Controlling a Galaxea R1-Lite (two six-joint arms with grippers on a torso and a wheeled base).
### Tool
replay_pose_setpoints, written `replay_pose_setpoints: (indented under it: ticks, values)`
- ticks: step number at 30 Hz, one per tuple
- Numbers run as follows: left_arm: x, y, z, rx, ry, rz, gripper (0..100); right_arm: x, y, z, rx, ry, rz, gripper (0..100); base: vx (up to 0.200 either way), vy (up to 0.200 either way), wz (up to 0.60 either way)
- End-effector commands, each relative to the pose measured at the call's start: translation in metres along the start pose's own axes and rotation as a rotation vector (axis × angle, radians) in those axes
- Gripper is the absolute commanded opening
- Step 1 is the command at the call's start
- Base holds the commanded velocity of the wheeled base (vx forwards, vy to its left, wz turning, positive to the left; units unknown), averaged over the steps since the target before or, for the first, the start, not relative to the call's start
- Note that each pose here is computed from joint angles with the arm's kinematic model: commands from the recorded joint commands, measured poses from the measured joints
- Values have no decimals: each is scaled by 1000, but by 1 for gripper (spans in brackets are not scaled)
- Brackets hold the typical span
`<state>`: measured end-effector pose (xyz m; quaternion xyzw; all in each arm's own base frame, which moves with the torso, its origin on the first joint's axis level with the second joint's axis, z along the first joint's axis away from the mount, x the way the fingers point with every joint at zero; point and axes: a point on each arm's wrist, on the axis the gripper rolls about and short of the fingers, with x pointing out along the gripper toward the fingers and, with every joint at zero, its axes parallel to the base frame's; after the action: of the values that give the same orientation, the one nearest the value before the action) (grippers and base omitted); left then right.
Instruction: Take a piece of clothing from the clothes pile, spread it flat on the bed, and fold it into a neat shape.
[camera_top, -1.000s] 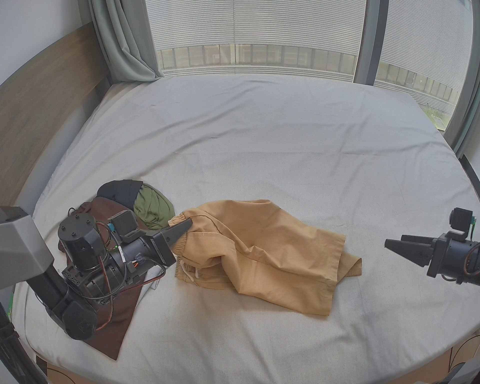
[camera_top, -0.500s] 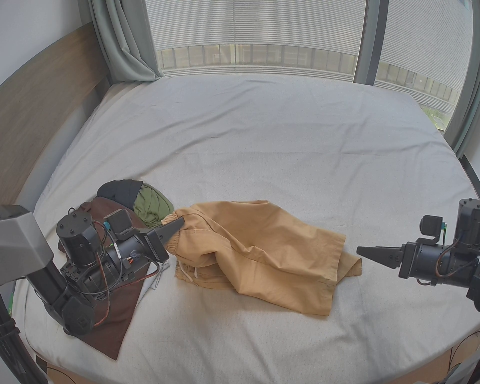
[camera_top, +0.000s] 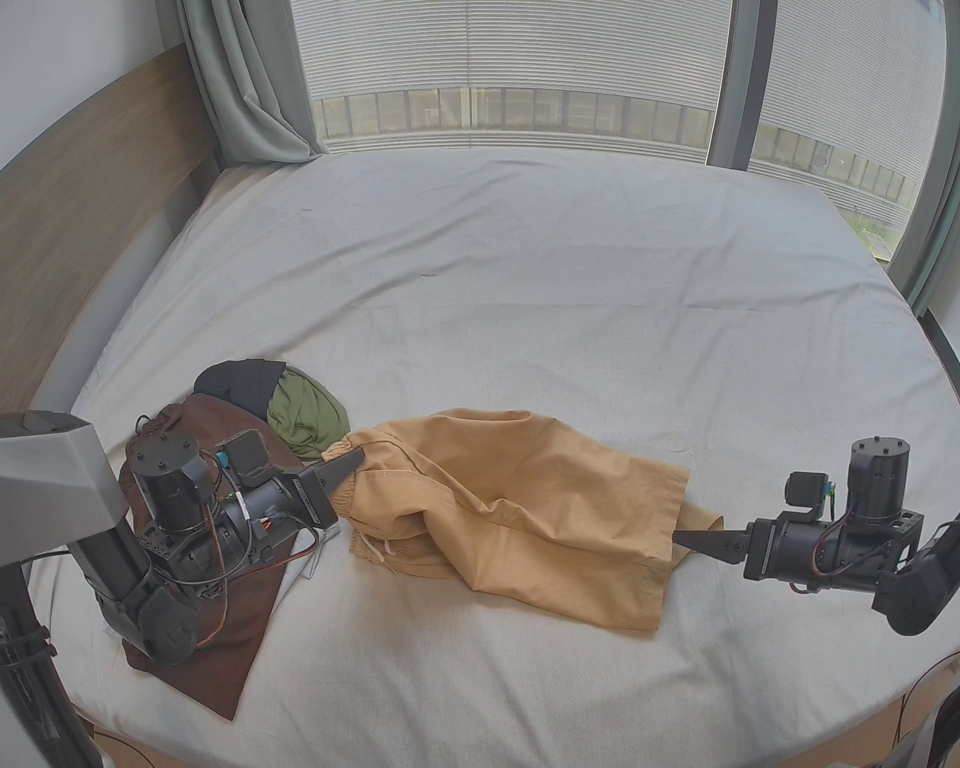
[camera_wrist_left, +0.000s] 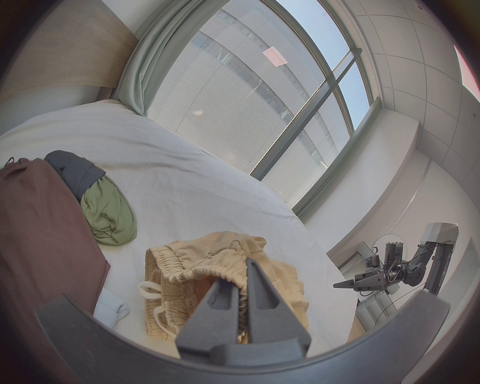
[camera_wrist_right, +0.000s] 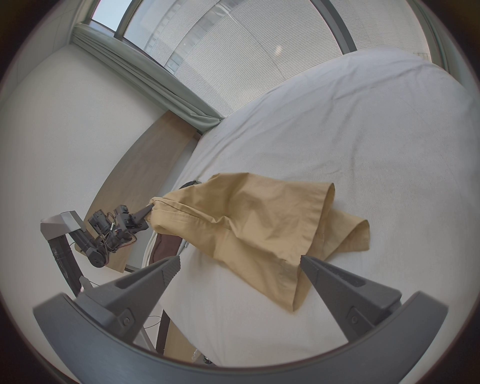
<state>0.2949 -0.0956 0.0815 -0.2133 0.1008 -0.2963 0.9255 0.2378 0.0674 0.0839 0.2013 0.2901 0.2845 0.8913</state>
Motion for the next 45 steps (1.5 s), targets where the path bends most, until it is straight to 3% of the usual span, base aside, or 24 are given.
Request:
replay_pose_setpoints:
  ticks: [1, 25, 32, 45]
  values:
    - [1, 3, -4, -5, 12, 6, 0, 21, -20, -17, 43, 67, -33, 100, 0, 0, 0]
    - [1, 2, -1, 0, 4, 2, 0, 66, -51, -42, 91, 37, -18, 100, 0, 0, 0]
    - [0, 2, -1, 0, 4, 2, 0, 82, -47, -44, 132, 8, 32, 100, 0, 0, 0]
    - [1, 2, -1, 0, 5, 1, 0, 101, -41, -50, 121, -2, 86, 100, 0, 0, 0]
